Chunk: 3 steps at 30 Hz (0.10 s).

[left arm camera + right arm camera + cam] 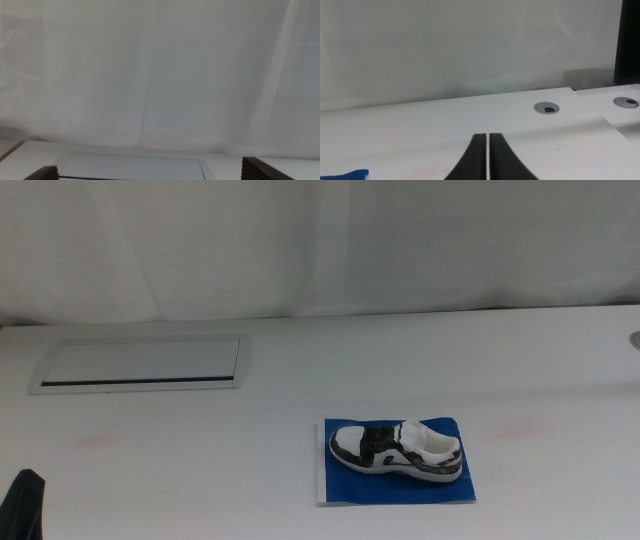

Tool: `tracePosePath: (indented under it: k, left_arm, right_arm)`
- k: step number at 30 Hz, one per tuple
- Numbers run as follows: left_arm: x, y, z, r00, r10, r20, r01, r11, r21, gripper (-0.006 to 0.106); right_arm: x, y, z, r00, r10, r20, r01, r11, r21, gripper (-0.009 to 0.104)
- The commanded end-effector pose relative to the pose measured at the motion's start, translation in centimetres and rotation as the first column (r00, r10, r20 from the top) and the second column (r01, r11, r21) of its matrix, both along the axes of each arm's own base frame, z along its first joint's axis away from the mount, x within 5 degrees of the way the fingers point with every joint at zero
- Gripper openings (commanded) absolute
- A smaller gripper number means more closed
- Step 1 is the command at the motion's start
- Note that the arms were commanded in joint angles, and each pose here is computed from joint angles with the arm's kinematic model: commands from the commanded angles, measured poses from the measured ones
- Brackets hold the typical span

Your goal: Use one arm to grab the shoe from the table and place it on the mat.

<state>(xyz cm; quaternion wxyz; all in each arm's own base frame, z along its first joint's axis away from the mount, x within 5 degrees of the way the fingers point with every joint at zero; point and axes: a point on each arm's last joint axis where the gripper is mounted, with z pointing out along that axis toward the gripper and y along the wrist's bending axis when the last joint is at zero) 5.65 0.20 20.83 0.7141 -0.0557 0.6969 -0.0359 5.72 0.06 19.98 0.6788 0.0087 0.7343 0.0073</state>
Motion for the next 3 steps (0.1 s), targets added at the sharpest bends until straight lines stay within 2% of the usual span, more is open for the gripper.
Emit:
tracePosePath:
  k: [1,3]
  left_arm:
    - [-0.08,-0.01,-1.1,1.0,-0.001,0.003,0.001,1.0,-0.011,0.091]
    - [-0.08,-0.01,-1.1,1.0,-0.001,0.003,0.001,1.0,-0.011,0.091]
  right_arm:
    - [0.1,-0.06,-1.22,1.0,-0.008,-0.023,0.008,1.0,-0.009,-0.002]
    - [0.1,-0.06,-1.22,1.0,-0.008,-0.023,0.008,1.0,-0.009,-0.002]
